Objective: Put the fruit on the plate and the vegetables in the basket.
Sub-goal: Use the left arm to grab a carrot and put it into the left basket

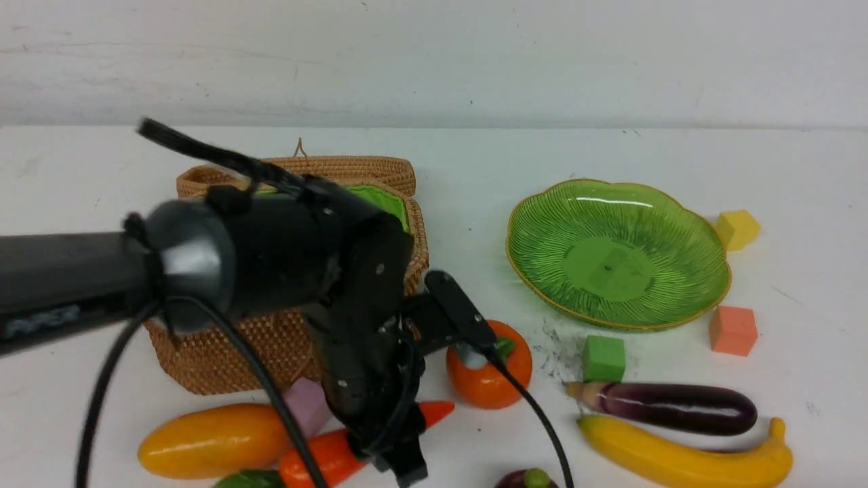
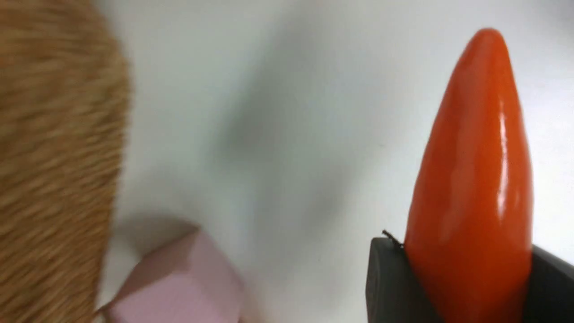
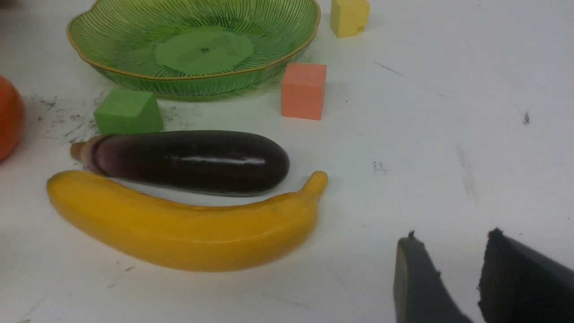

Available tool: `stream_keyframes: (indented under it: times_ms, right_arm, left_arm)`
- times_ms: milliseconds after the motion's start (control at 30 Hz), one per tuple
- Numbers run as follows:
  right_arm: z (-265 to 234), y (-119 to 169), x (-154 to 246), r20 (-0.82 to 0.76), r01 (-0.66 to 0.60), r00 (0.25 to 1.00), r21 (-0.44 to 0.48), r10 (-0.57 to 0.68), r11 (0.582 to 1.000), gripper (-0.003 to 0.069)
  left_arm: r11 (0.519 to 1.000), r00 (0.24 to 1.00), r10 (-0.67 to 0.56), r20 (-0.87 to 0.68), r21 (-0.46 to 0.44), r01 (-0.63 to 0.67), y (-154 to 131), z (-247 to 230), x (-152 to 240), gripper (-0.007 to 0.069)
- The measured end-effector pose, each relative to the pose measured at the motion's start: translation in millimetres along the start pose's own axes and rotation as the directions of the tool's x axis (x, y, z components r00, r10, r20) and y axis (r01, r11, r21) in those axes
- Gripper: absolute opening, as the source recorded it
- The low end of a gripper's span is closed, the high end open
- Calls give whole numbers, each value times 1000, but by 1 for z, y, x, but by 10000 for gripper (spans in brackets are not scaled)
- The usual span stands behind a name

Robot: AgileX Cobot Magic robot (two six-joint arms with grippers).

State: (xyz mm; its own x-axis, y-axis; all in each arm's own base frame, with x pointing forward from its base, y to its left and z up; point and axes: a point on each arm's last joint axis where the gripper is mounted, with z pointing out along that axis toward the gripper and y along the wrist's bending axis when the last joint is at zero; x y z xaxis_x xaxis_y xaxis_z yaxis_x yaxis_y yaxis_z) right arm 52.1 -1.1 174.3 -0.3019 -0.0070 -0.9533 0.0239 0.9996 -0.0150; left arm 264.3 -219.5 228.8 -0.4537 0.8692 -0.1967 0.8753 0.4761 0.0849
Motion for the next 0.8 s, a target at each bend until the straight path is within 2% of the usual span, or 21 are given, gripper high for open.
stream_keyframes:
  times_ms: [133, 200, 367, 400, 433, 567, 667, 800]
  right_arm:
    - [0, 0, 0, 0, 0, 1000, 0, 0, 1000, 242]
    - [0, 0, 0, 0, 0, 1000, 0, 0, 1000, 242]
    - [0, 0, 0, 0, 0, 1000, 0, 0, 1000, 242]
    - [0, 0, 0, 0, 0, 1000, 0, 0, 1000, 242]
    - [0, 0, 0, 0, 0, 1000, 0, 0, 1000, 242]
    - [0, 0, 0, 0, 0, 1000, 0, 0, 1000, 242]
    - [0, 0, 0, 0, 0, 1000, 0, 0, 1000, 242]
    - [0, 0, 0, 0, 0, 1000, 0, 0, 1000, 242]
  left_arm:
    - [998, 996, 14, 92, -55, -9, -1, -41, 7, 288]
    - [993, 989, 37, 146, -113, -20, -1, -68, 15, 288]
    - [948, 962, 120, 244, -317, -38, 6, -117, 27, 288]
    - [912, 949, 162, 269, -408, -39, 12, -128, 28, 288]
    - [886, 941, 186, 284, -463, -35, 16, -133, 27, 288]
    - [797, 914, 251, 317, -604, -10, 34, -138, 19, 288]
    - [759, 897, 256, 362, -650, 46, 59, -128, 12, 288]
    - [711, 909, 305, 284, -703, -19, 91, -93, 5, 288]
